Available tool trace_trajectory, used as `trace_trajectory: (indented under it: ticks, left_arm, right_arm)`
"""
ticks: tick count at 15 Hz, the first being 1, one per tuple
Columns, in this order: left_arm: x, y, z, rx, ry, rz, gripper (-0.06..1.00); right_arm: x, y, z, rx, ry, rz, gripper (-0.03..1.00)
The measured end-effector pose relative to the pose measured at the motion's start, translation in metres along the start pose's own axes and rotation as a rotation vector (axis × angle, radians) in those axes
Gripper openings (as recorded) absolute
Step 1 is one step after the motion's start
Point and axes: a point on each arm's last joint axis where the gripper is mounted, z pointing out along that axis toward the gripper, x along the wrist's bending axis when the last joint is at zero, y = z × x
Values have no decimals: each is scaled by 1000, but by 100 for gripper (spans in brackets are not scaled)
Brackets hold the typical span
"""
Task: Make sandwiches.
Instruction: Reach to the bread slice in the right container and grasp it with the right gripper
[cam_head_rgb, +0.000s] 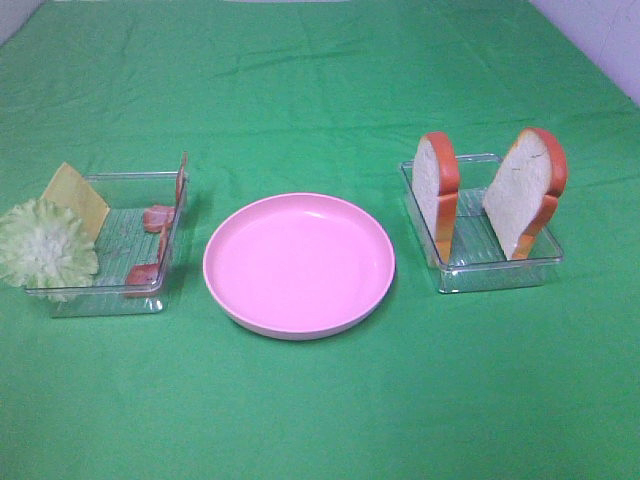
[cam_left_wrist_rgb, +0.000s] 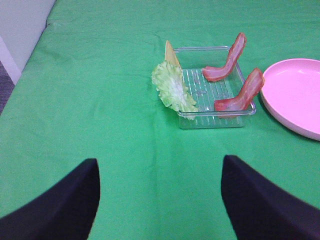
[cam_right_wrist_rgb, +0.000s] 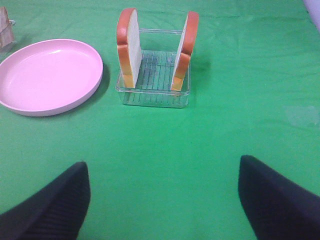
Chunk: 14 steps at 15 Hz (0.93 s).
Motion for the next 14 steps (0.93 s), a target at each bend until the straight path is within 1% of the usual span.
trace_trajectory:
  ticks: [14]
  left_arm:
    - [0, 0, 0, 0, 0, 0, 66]
  right_arm:
    - [0, 0, 0, 0, 0, 0, 74]
